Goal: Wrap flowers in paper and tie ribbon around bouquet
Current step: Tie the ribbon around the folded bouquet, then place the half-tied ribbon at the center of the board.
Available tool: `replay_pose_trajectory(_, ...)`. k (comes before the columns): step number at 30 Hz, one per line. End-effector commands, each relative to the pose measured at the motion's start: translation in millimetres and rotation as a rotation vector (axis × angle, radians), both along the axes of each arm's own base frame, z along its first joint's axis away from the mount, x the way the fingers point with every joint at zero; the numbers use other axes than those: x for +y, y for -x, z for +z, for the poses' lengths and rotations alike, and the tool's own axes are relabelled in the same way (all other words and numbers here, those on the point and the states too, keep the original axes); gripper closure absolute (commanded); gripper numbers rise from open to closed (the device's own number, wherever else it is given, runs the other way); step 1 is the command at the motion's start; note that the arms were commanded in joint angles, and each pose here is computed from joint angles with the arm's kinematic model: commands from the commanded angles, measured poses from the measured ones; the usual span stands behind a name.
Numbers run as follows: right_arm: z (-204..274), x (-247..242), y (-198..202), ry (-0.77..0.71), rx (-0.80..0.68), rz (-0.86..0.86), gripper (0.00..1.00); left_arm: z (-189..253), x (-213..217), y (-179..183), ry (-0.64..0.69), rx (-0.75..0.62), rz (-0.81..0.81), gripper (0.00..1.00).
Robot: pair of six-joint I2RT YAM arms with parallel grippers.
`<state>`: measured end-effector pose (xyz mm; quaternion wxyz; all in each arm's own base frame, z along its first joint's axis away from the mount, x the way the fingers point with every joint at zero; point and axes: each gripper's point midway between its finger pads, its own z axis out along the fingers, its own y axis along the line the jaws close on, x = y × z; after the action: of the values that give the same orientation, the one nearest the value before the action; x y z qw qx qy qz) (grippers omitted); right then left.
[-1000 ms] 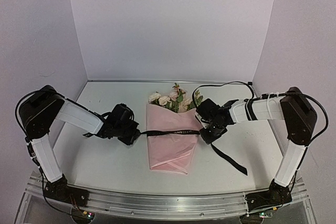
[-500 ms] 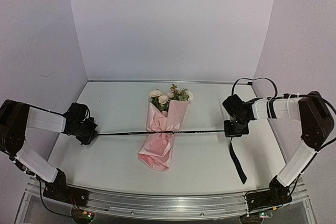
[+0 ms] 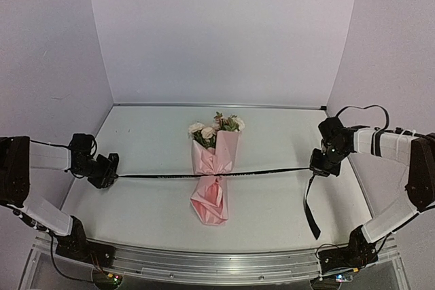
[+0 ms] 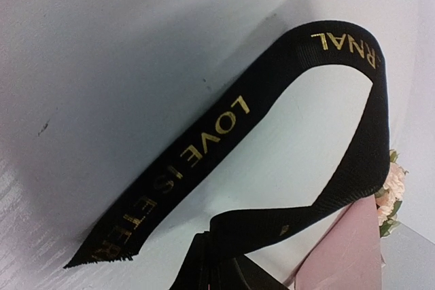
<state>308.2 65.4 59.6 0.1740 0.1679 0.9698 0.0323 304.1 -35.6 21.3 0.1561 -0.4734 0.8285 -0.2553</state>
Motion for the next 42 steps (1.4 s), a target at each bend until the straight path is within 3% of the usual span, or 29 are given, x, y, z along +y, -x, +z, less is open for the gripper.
replay_pose_trajectory(1,1.3,-84.8,27.4,0.22,0.077,-0.25,1.0,-1.2,78.2,6.2,-0.259,0.019,0.21,1.0)
replay_pose_trajectory(6,-0.6,-87.1,29.0,0.234,0.106,-0.242,1.0,3.2,80.9,8.1,-0.281,0.004,0.199,1.0)
replay_pose_trajectory(15,33.1,-92.9,19.3,0.269,0.063,-0.226,1.0,85.5,100.4,-22.1,-0.422,-0.141,0.18,1.0)
replay_pose_trajectory(25,-0.2,-110.5,51.2,0.266,0.186,-0.281,1.0,10.1,92.1,3.8,-0.336,0.017,0.171,1.0)
replay_pose_trajectory(37,-2.8,-86.1,50.4,0.169,0.177,-0.215,1.0,14.1,75.3,-2.0,-0.301,-0.026,0.071,1.0)
replay_pose_trajectory(40,0.7,-75.3,47.0,0.159,0.164,-0.176,0.89,23.9,68.8,-7.2,-0.3,-0.051,0.034,0.99)
replay_pose_trajectory(42,5.9,-69.8,45.0,0.172,0.152,-0.148,0.75,35.1,66.5,-12.2,-0.317,-0.07,0.008,0.89)
